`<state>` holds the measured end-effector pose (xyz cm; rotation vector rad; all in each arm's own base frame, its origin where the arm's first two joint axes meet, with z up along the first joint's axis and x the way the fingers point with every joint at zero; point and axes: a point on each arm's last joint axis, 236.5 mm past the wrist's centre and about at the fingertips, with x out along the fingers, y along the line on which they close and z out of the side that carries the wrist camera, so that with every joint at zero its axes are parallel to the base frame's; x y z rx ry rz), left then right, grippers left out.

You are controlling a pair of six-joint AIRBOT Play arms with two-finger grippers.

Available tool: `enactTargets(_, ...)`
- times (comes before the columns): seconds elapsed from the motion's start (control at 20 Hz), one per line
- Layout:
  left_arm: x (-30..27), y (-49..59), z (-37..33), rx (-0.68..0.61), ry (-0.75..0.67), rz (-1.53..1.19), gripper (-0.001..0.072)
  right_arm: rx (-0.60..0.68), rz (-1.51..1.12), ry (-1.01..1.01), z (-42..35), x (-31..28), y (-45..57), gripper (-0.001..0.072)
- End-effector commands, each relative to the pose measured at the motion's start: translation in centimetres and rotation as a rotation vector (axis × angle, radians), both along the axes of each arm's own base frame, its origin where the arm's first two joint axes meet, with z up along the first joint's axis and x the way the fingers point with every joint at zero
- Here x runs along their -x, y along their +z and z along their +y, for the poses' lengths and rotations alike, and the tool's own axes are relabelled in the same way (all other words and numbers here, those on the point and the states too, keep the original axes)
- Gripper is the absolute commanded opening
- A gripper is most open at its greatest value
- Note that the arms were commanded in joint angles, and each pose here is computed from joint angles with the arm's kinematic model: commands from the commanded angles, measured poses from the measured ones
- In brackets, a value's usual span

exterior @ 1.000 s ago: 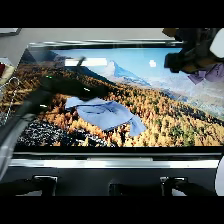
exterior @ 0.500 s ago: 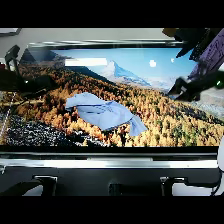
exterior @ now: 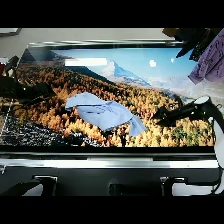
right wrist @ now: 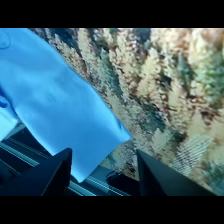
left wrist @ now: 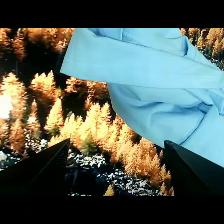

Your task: Fold the clothes and pants, and hang the long-sleeved shirts on hangers.

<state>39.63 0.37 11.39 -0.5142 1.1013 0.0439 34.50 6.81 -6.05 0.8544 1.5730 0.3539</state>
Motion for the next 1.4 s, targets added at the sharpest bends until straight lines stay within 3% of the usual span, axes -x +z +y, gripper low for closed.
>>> enactTargets(0.0,0.1,-0.1,0.1,0.002,0.002,0.004,0.0676,-0.042,-0.001,-0.025,1.1,1.2,-1.9,0.0478)
enactTargets(0.15,-0.1,-0.1,0.1,0.001,0.004,-0.002,0.0676,-0.071,-0.011,-0.059,2.1,1.1,-2.5,0.0478)
enactTargets(0.55,0.3,-0.5,1.9,0.004,0.05,0.012,0.0676,0.044,-0.044,0.01,5.5,0.7,-4.4,0.0472)
enactTargets(0.6,0.5,-1.0,2.6,0.01,0.069,0.023,0.0675,0.053,-0.042,0.016,5.3,0.8,-4.6,0.0416)
enactTargets(0.7,0.9,-2.2,3.1,0.055,0.077,0.032,0.0675,0.062,-0.045,0.017,5.2,0.8,-4.7,0.0384)
enactTargets(0.8,1.1,-4.0,3.0,0.132,0.084,0.031,0.0675,0.062,-0.048,0.017,5.2,0.7,-4.7,0.0222)
enactTargets(0.85,1.2,-4.9,3.1,0.159,0.092,0.028,0.0674,0.059,-0.051,0.026,5.2,0.8,-4.7,0.0083)
enactTargets(0.9,1.3,-6.2,3.5,0.173,0.115,0.031,0.0672,0.052,-0.049,0.041,5.4,1.1,-4.5,0.003)
enactTargets(1.1,1.6,-10.4,4.3,0.23,0.193,0.026,0.0667,0.037,-0.042,0.087,5.6,2.2,-3.3,0.0029)
enactTargets(1.35,-0.6,-14.3,3.4,0.334,0.195,0.006,0.0666,0.062,-0.06,0.076,5.3,2.6,-0.8,0.0029)
